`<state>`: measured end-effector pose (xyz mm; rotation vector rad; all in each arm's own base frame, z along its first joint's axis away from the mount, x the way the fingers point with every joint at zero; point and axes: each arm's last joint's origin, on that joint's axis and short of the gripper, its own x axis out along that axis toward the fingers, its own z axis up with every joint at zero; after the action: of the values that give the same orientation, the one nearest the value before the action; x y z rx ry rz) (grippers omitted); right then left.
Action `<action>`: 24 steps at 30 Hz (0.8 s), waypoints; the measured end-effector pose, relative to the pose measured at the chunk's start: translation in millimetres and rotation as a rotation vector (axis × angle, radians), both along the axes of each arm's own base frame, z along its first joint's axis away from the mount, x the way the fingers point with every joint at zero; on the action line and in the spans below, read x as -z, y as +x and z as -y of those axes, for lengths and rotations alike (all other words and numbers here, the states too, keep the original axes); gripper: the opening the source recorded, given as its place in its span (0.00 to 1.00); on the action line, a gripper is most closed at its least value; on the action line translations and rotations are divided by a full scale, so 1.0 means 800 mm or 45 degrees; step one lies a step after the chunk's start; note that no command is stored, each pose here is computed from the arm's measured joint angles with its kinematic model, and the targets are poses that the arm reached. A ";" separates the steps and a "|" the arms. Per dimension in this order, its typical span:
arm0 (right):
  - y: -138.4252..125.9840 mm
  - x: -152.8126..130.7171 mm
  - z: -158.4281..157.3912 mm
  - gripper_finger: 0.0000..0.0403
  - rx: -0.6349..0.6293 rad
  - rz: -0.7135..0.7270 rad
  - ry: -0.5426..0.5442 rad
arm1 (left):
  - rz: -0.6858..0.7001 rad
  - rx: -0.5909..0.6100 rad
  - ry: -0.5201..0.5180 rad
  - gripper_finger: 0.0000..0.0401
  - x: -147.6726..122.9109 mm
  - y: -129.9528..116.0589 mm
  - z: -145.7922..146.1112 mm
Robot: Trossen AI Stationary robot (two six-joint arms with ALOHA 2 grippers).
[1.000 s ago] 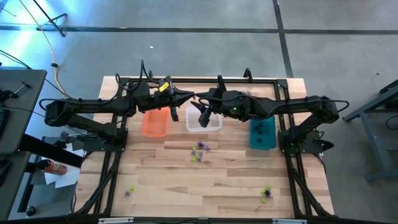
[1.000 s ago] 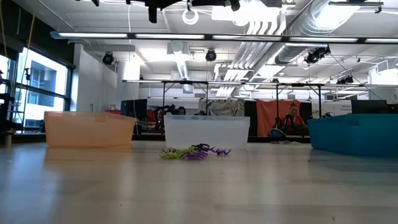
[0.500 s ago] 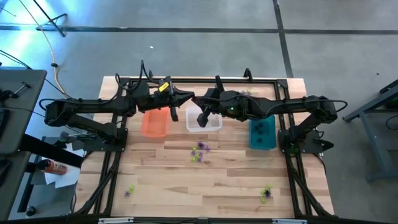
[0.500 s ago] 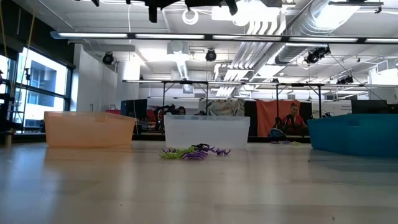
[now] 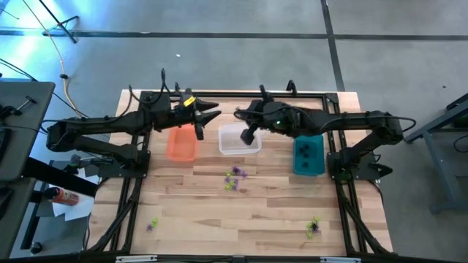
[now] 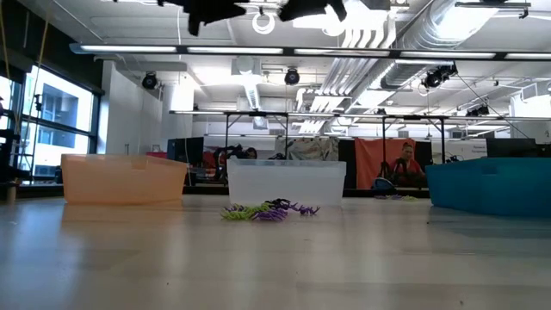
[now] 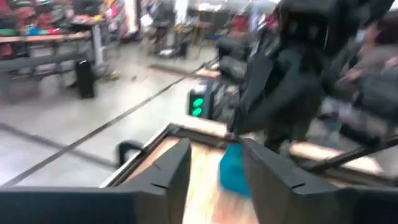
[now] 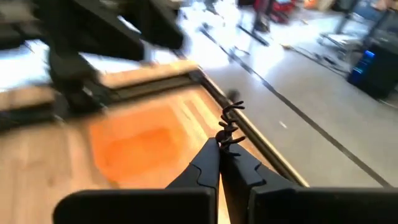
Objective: Sort Halloween decoration
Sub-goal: Put the black spider toy into the blue bin
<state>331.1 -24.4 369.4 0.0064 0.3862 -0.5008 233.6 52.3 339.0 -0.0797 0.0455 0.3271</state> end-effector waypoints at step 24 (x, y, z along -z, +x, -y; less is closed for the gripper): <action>-0.222 0.070 -0.011 0.00 0.349 -0.924 0.910 | 0.106 -0.122 -0.272 0.48 0.062 -0.069 0.011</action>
<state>153.3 -15.8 313.4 0.5883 1.2736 -0.6038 178.6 43.7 289.5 -0.3075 -0.0061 0.4138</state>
